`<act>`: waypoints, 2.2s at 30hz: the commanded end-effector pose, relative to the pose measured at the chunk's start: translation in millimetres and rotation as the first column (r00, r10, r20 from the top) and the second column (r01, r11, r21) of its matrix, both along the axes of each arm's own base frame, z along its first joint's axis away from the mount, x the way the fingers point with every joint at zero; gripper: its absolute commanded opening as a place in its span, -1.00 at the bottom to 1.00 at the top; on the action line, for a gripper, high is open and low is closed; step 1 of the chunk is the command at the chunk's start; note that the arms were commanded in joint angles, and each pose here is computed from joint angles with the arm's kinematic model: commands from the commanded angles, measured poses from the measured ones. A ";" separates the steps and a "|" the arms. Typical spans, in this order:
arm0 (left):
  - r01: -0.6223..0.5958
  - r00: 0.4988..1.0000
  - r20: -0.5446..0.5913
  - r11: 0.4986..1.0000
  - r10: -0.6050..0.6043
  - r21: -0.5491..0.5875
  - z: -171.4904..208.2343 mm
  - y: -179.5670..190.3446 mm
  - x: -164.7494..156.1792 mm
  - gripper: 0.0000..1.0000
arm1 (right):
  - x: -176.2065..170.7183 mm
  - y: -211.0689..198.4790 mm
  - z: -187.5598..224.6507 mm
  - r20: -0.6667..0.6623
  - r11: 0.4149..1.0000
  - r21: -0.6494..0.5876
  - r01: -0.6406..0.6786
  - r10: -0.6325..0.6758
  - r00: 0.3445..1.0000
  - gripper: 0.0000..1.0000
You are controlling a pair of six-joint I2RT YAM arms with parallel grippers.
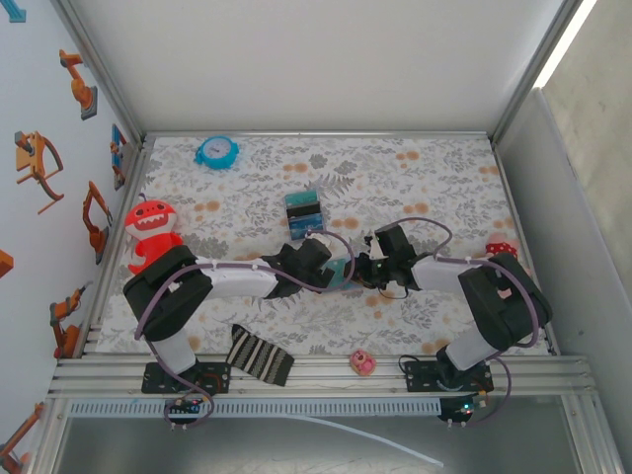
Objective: Take the credit cards out of the card holder
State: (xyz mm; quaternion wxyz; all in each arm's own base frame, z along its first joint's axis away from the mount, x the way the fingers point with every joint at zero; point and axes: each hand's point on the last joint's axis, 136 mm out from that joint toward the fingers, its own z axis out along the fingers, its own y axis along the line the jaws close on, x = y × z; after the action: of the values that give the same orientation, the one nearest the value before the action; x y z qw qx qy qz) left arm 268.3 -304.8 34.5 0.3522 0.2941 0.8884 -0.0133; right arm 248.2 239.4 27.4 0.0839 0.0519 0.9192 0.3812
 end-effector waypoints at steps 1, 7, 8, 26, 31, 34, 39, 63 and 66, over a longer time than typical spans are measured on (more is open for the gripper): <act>0.020 1.000 -0.025 0.997 -0.019 0.070 -14.0 7.1 -6.8 0.94 | -7.2 -7.9 -18.6 -0.055 0.999 -0.031 0.024 -0.025 0.998 -0.49; 0.020 1.000 -0.025 0.997 -0.018 0.075 -15.1 7.1 -7.2 0.94 | -2.2 3.0 -1.9 -0.013 0.999 0.052 0.011 -0.010 1.000 -0.82; 0.021 1.000 -0.025 0.997 -0.019 0.074 -15.0 6.7 -7.5 0.94 | -1.3 4.2 1.0 -0.004 0.998 0.061 0.007 -0.007 1.000 -0.86; 0.010 1.000 0.010 0.999 -0.010 0.038 1.4 6.3 -3.8 0.94 | 2.8 -36.4 24.2 0.124 0.981 -0.195 -0.001 0.026 0.992 -1.00; 0.024 0.999 0.029 0.999 -0.023 -0.027 24.0 -2.8 -0.8 0.94 | 5.6 -39.8 38.1 0.176 0.974 -0.226 -0.021 0.062 0.982 -1.00; 0.037 0.999 0.038 0.995 -0.034 -0.093 44.3 -6.6 3.4 0.94 | 6.8 -39.5 48.8 0.222 0.972 -0.231 -0.043 0.096 0.970 -1.00; 0.047 0.999 0.013 0.960 -0.045 -0.276 82.4 -5.3 17.1 0.94 | 8.1 -31.1 75.7 0.333 0.974 -0.200 -0.110 0.173 0.927 -1.00; 0.530 0.812 0.020 0.721 -0.584 -0.446 153.5 -22.0 -19.9 0.79 | -24.3 18.1 170.1 0.605 0.872 -0.010 -0.489 0.395 0.691 -1.00; 0.549 0.786 -0.004 0.703 -0.618 -0.452 149.0 -25.6 -23.8 0.71 | -26.4 18.3 172.9 0.609 0.867 -0.009 -0.498 0.400 0.685 -1.00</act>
State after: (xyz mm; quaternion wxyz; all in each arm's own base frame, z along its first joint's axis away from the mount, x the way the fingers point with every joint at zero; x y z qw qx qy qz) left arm 255.4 -322.4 173.6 0.3276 0.4384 0.7753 -0.3151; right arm 223.7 252.5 174.6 0.2444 -0.2618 0.8225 0.4418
